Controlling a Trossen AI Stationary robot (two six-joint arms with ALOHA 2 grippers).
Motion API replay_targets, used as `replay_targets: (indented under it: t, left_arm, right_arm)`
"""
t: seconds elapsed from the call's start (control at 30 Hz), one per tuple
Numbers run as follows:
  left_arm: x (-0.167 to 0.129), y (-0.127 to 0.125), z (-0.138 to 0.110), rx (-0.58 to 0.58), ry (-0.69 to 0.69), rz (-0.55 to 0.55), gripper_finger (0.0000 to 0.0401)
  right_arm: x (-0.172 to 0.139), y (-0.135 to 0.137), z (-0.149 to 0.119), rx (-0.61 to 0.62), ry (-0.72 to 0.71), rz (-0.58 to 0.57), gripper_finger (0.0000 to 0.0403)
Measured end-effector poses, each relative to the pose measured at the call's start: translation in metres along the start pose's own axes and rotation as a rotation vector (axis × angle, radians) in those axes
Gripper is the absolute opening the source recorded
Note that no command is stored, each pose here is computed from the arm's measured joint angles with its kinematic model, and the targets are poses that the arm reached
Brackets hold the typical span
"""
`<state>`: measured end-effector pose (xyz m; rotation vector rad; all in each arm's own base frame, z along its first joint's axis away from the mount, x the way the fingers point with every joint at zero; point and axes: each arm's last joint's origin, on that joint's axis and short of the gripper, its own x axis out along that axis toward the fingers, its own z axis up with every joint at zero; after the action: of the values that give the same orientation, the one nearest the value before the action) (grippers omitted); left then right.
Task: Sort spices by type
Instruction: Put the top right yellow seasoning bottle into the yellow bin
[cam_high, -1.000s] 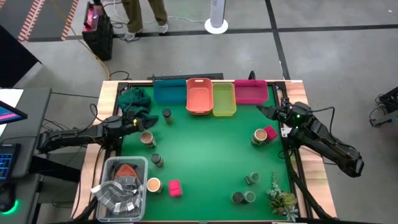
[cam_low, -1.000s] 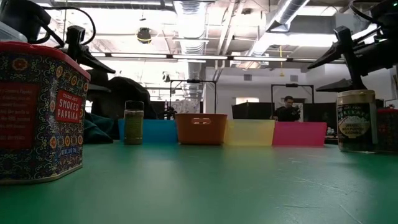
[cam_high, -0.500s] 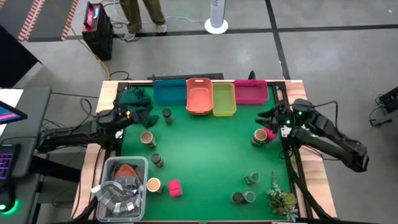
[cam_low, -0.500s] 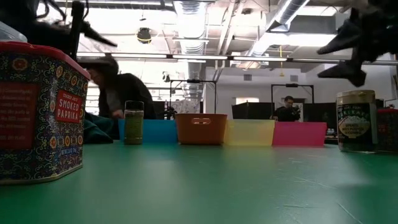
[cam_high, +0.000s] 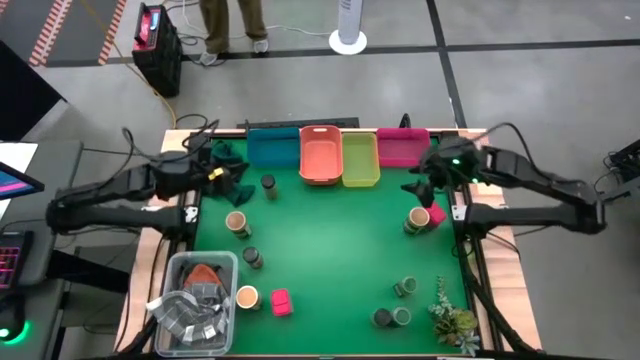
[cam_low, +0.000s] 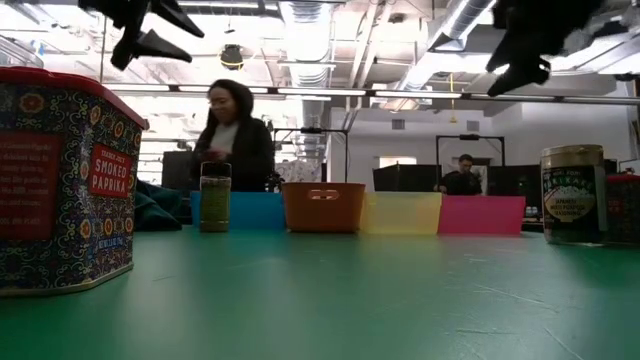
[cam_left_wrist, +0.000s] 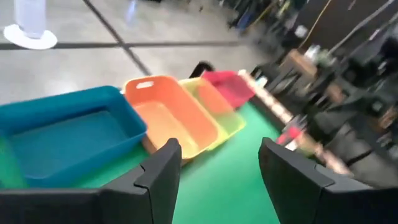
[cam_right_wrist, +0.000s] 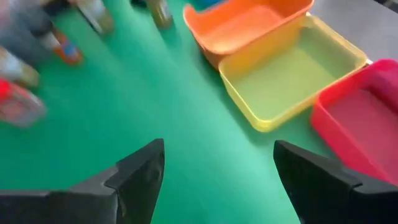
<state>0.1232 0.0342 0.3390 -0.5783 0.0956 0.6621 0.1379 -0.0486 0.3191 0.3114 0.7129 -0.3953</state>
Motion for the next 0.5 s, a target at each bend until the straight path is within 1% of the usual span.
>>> replay_targets:
  t: [0.07,0.17,0.3,0.37,0.5]
  left_arm:
    - [0.000,-0.005,0.008,0.053,0.036,0.023,0.0218]
    - [-0.002,-0.013,0.018,0.111,0.089,0.042,0.0240]
    - [-0.003,-0.021,0.028,0.143,0.170,0.053,0.0270]
    - [-0.003,-0.024,0.031,0.148,0.206,0.045,0.0279]
    - [-0.001,-0.029,0.035,0.159,0.226,0.028,0.0283]
  right_arm:
    - [0.003,0.002,0.010,-0.057,0.074,-0.022,0.0328]
    - [0.013,0.004,0.022,-0.102,0.167,-0.036,0.0339]
    - [0.025,0.007,0.031,-0.132,0.299,-0.040,0.0378]
    - [0.031,0.008,0.031,-0.149,0.398,-0.046,0.0394]
    - [0.042,0.014,0.031,-0.179,0.575,-0.052,0.0388]
